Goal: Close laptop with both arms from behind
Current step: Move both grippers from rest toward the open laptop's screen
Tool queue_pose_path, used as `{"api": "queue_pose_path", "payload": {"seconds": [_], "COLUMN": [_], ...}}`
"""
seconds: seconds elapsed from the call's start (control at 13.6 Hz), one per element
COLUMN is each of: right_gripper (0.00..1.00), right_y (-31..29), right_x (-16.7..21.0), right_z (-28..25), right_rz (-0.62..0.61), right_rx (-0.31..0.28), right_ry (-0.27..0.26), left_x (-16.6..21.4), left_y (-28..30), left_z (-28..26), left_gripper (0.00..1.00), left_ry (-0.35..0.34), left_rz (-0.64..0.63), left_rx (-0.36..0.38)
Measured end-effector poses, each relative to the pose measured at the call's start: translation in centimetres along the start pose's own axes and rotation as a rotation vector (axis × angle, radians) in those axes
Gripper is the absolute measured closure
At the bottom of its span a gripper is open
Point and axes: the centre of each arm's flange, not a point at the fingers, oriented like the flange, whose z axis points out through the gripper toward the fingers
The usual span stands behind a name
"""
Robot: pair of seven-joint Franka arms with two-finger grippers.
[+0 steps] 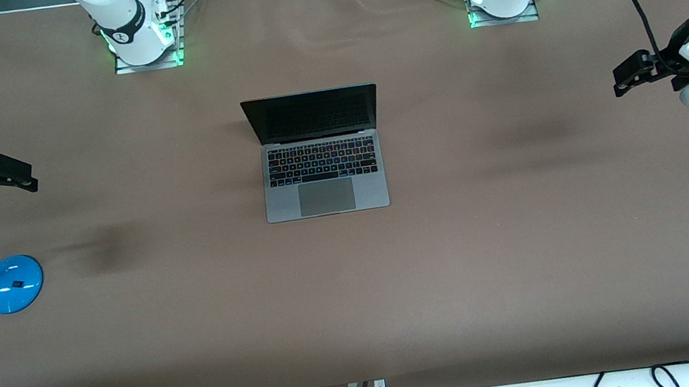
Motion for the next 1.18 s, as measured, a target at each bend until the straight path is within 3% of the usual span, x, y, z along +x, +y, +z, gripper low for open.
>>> {"api": "queue_pose_path", "payload": {"seconds": [0.59, 1.18], "right_gripper": [0.00, 0.00], "right_y": [0.0, 0.4], "right_x": [0.0, -1.0], "right_z": [0.4, 3.4], "right_rz": [-0.043, -0.036], "right_rx": [0.007, 0.014], "right_ry": [-0.012, -0.139], "left_x": [1.1, -0.4], "left_y": [-0.7, 1.1], "left_z": [0.9, 2.3], "left_gripper": [0.00, 0.00], "left_ry": [0.023, -0.017], "left_rz": [-0.013, -0.009], "left_rx": [-0.009, -0.085]}}
